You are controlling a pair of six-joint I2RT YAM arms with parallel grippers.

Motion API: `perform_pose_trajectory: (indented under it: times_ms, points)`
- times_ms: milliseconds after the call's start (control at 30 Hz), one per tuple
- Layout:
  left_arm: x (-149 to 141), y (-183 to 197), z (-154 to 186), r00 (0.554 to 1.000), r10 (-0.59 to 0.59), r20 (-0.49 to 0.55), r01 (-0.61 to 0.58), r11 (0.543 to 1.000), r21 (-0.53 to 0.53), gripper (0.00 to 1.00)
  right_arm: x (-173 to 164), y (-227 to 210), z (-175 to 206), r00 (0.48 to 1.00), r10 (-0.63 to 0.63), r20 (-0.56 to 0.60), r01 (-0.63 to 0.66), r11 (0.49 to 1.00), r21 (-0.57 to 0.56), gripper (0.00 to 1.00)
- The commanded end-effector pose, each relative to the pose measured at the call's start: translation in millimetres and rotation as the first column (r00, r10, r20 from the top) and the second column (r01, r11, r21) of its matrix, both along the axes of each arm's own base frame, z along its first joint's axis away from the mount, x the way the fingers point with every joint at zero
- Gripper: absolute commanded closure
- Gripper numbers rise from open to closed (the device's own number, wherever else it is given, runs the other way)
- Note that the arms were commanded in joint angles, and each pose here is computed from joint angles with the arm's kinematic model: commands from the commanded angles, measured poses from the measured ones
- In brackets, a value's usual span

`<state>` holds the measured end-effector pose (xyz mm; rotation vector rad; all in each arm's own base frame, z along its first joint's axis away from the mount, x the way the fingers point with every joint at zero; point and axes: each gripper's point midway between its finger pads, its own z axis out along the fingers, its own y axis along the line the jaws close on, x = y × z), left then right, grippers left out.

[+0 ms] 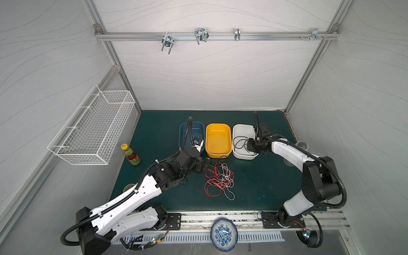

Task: Untangle and sort cables by color
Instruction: Place the cable in the container.

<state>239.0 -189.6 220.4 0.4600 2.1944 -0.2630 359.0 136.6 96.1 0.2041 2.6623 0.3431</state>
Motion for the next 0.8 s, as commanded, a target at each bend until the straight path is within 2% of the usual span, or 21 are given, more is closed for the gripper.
perform_pose_trajectory:
  times_ms: [0, 333, 467, 633, 767]
  points:
    - [3.2, -2.3, 7.9, 1.0, -0.001, 0.031, 0.001, 1.0, 0.001, 0.04, -8.4, -3.7, 15.1, 1.0, -0.006, 0.015, 0.006, 1.0, 0.012, 0.77]
    - [3.0, -1.6, 8.1, 0.999, -0.001, 0.035, 0.0, 1.0, 0.01, 0.04, -20.3, 0.5, 56.0, 0.995, 0.023, 0.093, -0.027, 0.999, 0.04, 0.7]
    - [3.0, -0.5, 9.0, 0.999, 0.002, 0.04, -0.003, 1.0, 0.013, 0.04, -37.9, 25.0, 68.3, 0.984, 0.132, 0.122, -0.139, 0.989, 0.056, 0.64]
    - [2.2, 0.9, 12.0, 0.999, 0.006, 0.046, -0.006, 1.0, 0.005, 0.03, -77.8, 68.5, 77.7, 0.933, 0.307, 0.188, -0.324, 0.943, 0.068, 0.6]
    - [2.2, 0.6, 11.4, 0.999, 0.007, 0.043, -0.007, 1.0, 0.004, 0.03, -81.2, 59.7, 82.5, 0.933, 0.27, 0.24, -0.286, 0.958, 0.035, 0.58]
